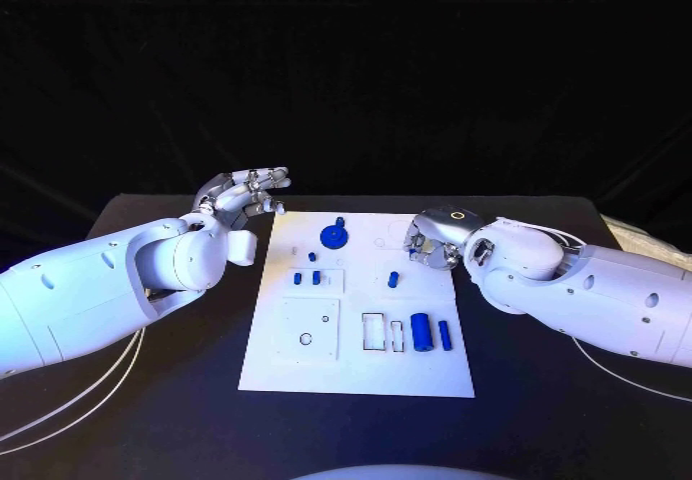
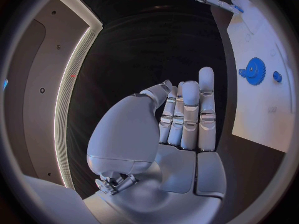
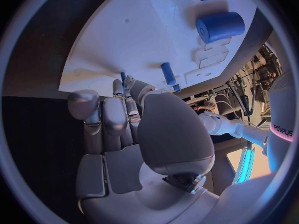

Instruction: Assemble the parts on the task board

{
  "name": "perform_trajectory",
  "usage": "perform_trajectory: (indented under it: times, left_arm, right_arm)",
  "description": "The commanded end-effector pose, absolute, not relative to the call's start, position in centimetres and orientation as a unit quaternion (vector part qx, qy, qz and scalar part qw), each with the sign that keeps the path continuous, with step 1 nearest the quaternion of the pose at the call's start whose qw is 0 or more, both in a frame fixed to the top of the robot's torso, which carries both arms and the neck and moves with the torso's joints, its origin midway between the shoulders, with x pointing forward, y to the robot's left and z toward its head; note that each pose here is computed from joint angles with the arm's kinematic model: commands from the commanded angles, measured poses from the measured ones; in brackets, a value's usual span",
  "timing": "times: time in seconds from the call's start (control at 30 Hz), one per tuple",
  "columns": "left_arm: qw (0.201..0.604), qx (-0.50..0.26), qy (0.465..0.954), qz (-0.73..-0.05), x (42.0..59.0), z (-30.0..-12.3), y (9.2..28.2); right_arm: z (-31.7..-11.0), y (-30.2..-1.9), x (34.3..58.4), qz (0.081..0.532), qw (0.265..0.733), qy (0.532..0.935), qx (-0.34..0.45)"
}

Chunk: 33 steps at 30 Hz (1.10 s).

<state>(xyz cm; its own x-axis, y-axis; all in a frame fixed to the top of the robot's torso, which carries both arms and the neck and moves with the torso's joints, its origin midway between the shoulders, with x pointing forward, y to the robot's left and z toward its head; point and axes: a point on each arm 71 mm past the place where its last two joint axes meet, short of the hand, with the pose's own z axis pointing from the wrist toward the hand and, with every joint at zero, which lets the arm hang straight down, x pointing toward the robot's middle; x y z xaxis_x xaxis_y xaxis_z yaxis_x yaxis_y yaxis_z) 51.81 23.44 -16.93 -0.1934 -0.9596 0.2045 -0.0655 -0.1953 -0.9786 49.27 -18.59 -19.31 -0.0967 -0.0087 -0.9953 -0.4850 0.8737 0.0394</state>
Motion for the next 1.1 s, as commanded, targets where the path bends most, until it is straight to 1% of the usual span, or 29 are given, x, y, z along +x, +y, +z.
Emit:
perform_trajectory:
  times: [0.03,0.27,0.43,0.57,0.8,0.97,1.1]
  left_arm:
    - [0.379,-0.500,0.507,-0.591,51.8,-16.8,23.2]
    - [0.379,-0.500,0.508,-0.591,51.8,-16.8,23.2]
    - [0.378,-0.500,0.508,-0.591,51.8,-16.8,23.2]
    - [0.377,-0.499,0.509,-0.592,51.7,-16.9,23.1]
    - [0.374,-0.500,0.510,-0.592,51.7,-17.1,22.9]
    - [0.371,-0.500,0.512,-0.592,51.7,-17.4,22.7]
    - [0.369,-0.501,0.512,-0.592,51.6,-17.5,22.5]
  right_arm:
    - [-18.3,-18.6,49.1,0.205,0.672,0.695,-0.156]
    - [-17.2,-18.2,48.3,0.230,0.671,0.690,-0.144]
    - [-17.0,-16.4,47.0,0.271,0.656,0.690,-0.141]
    - [-17.1,-14.2,45.7,0.309,0.639,0.689,-0.145]
    - [-18.2,-10.0,43.4,0.368,0.601,0.692,-0.161]
    - [-19.5,-7.9,42.6,0.385,0.581,0.696,-0.175]
    - [-20.5,-6.9,42.4,0.387,0.570,0.701,-0.183]
